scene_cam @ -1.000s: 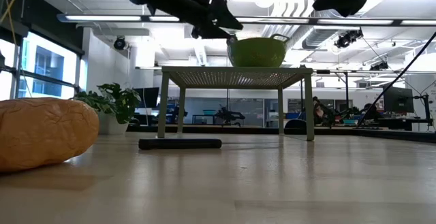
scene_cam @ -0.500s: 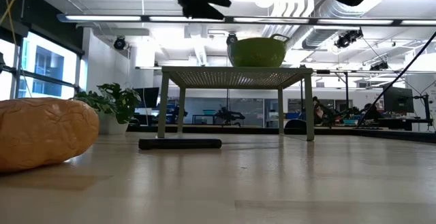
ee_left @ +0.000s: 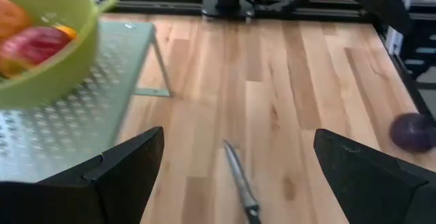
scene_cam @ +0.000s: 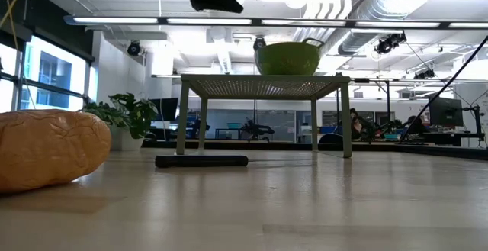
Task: Pick & Place Fruit
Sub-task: Put the purple plum into the green strainer bowl on the shelf
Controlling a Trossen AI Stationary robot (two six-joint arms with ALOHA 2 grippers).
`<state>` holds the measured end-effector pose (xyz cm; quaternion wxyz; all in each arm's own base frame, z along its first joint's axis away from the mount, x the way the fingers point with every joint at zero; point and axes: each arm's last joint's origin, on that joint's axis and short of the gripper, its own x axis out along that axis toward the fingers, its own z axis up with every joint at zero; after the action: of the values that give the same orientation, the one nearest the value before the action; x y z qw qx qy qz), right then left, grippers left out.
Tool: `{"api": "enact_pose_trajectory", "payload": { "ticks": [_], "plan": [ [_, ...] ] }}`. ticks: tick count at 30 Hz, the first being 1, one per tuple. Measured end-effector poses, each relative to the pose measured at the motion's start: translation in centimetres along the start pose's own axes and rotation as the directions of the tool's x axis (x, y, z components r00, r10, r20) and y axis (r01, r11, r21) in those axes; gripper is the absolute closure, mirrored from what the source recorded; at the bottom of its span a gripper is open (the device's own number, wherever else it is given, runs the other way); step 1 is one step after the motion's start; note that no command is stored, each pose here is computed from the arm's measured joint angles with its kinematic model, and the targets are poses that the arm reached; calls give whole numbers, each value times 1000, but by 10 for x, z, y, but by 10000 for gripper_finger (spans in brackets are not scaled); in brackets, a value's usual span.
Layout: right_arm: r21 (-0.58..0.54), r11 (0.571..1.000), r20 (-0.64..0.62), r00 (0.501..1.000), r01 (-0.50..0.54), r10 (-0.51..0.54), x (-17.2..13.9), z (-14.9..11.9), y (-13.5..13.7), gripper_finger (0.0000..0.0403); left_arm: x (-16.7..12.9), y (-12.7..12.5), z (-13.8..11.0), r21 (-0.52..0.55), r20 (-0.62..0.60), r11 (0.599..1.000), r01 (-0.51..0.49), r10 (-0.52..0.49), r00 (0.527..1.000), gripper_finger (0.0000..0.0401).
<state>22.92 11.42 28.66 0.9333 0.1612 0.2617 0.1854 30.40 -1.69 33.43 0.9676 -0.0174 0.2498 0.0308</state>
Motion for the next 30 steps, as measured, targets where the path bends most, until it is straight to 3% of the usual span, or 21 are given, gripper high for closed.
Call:
{"api": "enact_pose_trajectory", "payload": {
  "ticks": [6, 13, 21, 30],
  "plan": [
    [1, 1000, 10, 1000, -12, 12, 0, 1, 1, 202, -4, -30, -4, -30, -14, 997, 72, -72, 997, 29],
    [6, 1000, 5, 1000, -26, 26, 19, -2, -1, 113, -10, -55, -9, -71, -34, 988, 139, -141, 989, 29],
    [-10, 999, -104, 994, -38, 37, 52, -20, -6, 23, -16, -71, -18, -123, -75, 988, 91, -101, 992, 29],
    [-176, 981, -150, 987, -77, 50, 84, -50, 15, 14, -22, -80, -32, -222, -179, 975, 16, -57, 982, 29]
  ]
}}
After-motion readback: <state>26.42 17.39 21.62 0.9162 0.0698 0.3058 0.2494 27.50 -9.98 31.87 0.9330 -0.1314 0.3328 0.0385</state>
